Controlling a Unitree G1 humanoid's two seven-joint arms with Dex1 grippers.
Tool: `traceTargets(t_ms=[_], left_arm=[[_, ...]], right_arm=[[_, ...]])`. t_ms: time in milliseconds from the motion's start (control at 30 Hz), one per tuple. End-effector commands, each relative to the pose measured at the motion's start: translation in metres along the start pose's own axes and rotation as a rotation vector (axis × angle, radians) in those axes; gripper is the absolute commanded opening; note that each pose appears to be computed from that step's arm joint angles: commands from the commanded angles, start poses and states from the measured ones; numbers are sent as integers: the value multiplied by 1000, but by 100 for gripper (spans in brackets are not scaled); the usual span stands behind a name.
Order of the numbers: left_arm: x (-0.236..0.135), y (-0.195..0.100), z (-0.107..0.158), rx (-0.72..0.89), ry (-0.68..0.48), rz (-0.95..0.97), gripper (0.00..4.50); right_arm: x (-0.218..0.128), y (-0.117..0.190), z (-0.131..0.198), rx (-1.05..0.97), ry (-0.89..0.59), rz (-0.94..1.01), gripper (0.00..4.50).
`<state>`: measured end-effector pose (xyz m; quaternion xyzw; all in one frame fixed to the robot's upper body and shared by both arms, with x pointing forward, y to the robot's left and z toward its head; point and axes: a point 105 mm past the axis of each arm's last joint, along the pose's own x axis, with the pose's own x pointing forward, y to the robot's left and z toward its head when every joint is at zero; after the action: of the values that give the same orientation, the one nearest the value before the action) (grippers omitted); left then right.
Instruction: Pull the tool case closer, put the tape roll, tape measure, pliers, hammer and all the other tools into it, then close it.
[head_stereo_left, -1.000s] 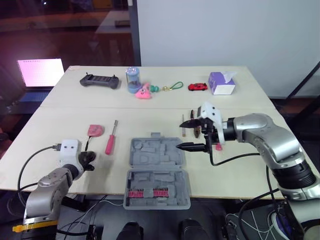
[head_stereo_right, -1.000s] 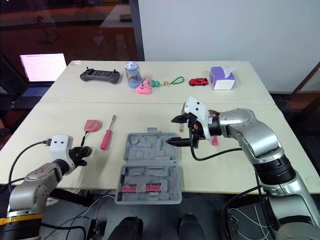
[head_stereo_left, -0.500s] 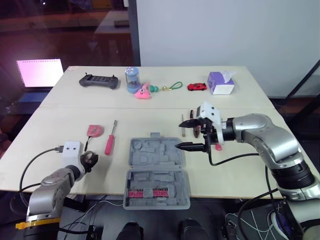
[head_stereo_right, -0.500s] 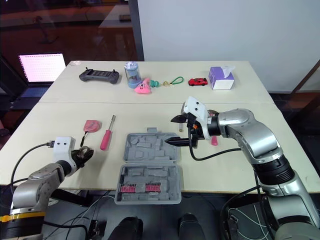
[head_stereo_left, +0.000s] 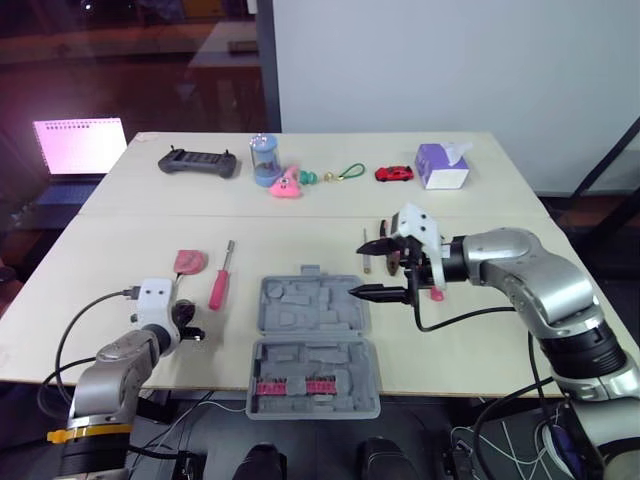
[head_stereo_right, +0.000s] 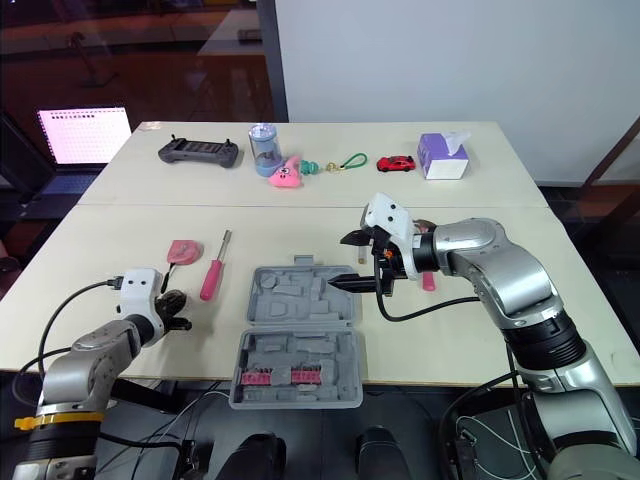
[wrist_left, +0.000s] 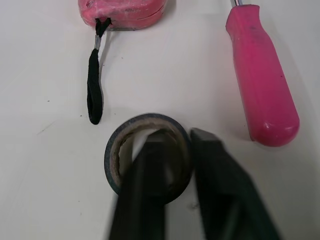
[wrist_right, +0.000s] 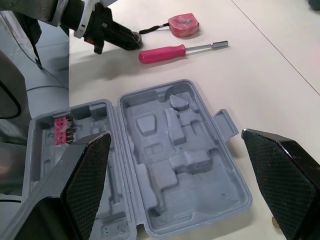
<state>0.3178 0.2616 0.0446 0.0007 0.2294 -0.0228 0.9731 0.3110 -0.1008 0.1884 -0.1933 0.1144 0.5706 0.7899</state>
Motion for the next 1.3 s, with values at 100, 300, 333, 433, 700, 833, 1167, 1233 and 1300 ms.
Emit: traceTargets(t_ms=[100,300,333,433,700,833,1167,1233,1300], left_arm=[[-11,16,9,27,-18,39,7],[-27,22,73,160,-164,-19,7],[-27,13,84,200,-184,-69,7],[-28,-21,109,316,-231,-263,7],[-16,-103,117,680,-124,-803,7],[0,-116,113,758,-56,-906,7],[30,-121,76,862,36,-999,7],[33,-121,76,853,40,-994,7],[36,-119,75,858,48,-982,7]], right_arm=[[-2,3,9,-51,-24,-7,450],[-2,2,9,-48,-27,-14,450],[-2,1,10,-48,-30,-16,450],[-1,2,12,-46,-47,-23,450],[8,12,13,-24,-95,-26,450],[13,19,12,-7,-112,-39,450],[18,30,12,19,-136,-79,450],[18,31,13,19,-139,-78,450],[18,32,15,19,-139,-77,450]])
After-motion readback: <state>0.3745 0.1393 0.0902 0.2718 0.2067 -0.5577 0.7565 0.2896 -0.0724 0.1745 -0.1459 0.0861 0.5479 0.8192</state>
